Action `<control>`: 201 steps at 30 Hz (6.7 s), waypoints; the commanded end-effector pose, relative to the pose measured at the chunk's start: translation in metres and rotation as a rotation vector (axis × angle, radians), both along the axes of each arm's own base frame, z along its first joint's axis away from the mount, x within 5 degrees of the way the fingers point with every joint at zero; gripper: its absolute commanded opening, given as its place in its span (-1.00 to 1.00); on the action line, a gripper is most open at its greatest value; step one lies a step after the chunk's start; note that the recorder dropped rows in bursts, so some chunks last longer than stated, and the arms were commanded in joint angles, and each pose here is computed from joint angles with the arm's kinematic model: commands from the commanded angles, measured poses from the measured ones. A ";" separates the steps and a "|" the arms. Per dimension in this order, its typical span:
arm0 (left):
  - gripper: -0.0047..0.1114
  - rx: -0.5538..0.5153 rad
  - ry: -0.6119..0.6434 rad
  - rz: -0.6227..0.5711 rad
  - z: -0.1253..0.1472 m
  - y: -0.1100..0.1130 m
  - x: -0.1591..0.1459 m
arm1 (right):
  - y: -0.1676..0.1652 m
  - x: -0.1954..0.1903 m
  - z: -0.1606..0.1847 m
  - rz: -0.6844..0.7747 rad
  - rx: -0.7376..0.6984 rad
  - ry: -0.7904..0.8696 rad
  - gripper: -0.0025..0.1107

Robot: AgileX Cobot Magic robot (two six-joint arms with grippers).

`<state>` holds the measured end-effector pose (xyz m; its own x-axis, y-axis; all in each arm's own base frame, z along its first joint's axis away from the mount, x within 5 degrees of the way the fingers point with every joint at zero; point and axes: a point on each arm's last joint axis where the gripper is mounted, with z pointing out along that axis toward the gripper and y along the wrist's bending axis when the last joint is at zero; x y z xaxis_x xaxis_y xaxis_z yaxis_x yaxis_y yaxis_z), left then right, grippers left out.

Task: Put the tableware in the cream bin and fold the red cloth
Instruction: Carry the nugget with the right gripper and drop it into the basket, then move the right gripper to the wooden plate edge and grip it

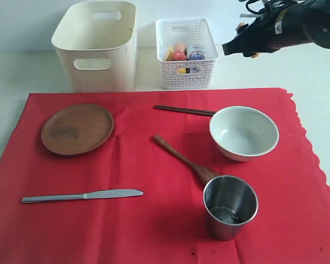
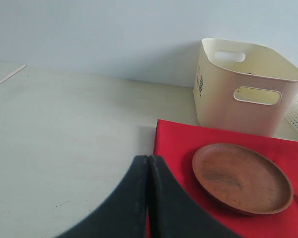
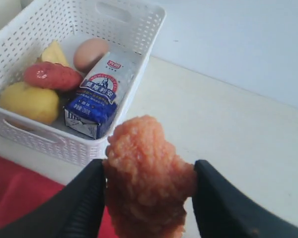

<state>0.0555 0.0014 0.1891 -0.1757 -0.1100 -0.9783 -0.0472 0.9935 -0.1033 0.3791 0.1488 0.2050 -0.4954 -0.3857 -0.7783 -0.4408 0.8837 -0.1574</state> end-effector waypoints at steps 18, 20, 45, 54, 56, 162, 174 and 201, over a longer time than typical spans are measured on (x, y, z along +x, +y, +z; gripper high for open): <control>-0.89 -0.006 -0.011 0.002 0.001 0.000 0.000 | 0.030 0.061 -0.005 0.039 0.078 -0.122 -0.96; -0.89 -0.006 -0.011 0.002 0.001 0.000 0.000 | 0.032 0.064 -0.007 0.040 0.080 -0.126 -0.96; -0.89 -0.006 -0.011 0.002 0.001 0.000 0.000 | 0.062 0.064 0.000 0.149 0.061 -0.196 -0.96; -0.89 -0.006 -0.011 0.002 0.001 0.000 0.000 | 0.083 0.054 0.001 0.197 0.073 -0.199 -0.96; -0.89 -0.006 -0.011 0.002 0.001 0.000 0.000 | 0.089 0.052 0.000 0.217 0.085 -0.208 -0.96; -0.89 -0.006 -0.011 0.002 0.001 0.000 0.000 | 0.216 -0.049 -0.055 0.486 0.143 0.539 -0.96; -0.89 -0.006 -0.011 0.002 0.001 0.000 0.000 | 0.227 -0.042 -0.098 0.206 0.292 0.599 -0.22; -0.89 -0.006 -0.011 0.002 0.001 0.000 0.000 | 0.243 -0.063 -0.110 0.311 0.230 0.620 -0.96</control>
